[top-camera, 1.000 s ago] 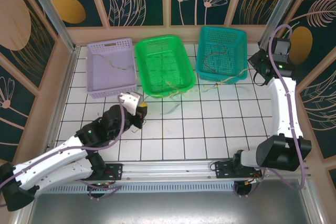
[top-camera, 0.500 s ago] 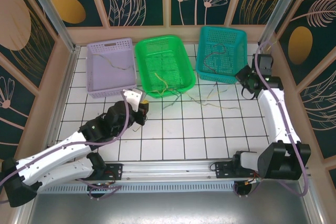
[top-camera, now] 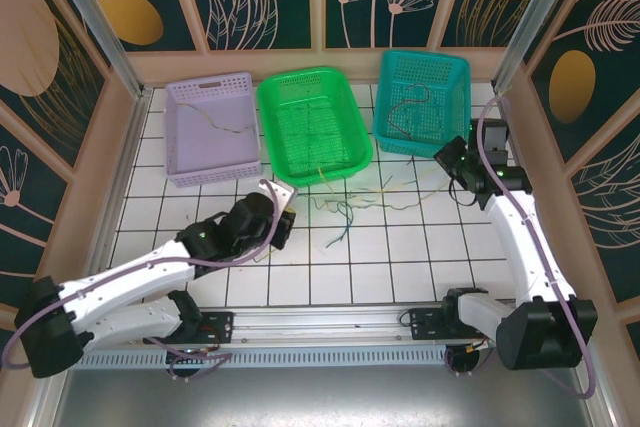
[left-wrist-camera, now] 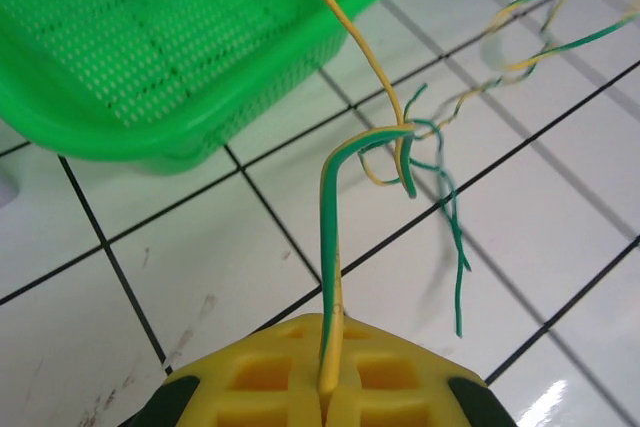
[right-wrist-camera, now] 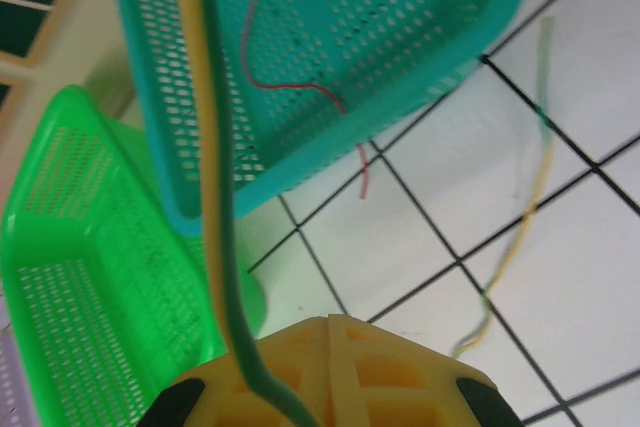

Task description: Untangle the cables

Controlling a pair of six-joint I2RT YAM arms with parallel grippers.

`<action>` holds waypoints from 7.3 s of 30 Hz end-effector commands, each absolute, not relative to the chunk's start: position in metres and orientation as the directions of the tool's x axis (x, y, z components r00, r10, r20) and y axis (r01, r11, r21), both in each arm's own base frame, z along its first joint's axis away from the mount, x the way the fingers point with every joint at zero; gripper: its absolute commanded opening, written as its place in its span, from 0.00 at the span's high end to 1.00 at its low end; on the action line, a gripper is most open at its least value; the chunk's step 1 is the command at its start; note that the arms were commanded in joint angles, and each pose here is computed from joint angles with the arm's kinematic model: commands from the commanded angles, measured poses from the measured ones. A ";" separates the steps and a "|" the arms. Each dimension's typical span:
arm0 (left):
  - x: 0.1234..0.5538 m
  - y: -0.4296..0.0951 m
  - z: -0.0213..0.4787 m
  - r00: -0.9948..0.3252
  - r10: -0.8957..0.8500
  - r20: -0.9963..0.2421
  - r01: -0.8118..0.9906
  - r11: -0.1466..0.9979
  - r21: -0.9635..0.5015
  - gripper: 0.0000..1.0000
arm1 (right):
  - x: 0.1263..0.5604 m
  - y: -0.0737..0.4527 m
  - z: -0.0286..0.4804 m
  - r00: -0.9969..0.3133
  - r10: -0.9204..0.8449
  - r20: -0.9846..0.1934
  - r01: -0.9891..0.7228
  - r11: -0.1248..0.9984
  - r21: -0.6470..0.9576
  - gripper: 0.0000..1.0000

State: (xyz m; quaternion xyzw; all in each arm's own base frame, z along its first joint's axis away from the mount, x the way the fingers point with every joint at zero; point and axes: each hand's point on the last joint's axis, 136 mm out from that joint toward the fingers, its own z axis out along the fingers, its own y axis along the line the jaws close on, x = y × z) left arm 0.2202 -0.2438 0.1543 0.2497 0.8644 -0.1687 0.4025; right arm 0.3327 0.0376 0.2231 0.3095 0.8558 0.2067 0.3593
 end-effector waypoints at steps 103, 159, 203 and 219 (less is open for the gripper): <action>0.135 -0.399 0.057 -0.193 0.948 -0.253 0.937 0.255 0.241 1.00 | 0.516 0.100 0.388 -0.567 0.517 -0.641 0.067 0.804 0.590 1.00; 0.300 -0.375 0.308 -0.606 -0.548 0.576 -0.583 -0.187 -0.791 0.18 | 0.413 0.135 0.417 -0.327 0.640 -0.695 -0.308 0.623 0.719 1.00; 0.353 -0.220 0.334 -0.679 -0.444 -0.584 0.165 0.683 -0.711 0.47 | 0.441 0.376 0.318 -0.819 0.144 -0.555 -0.377 0.594 0.711 1.00; 0.367 -0.230 0.273 -0.704 -0.213 -0.677 0.255 0.814 -0.522 0.41 | 0.421 0.409 0.325 -0.891 0.096 -0.444 -0.351 0.478 0.805 1.00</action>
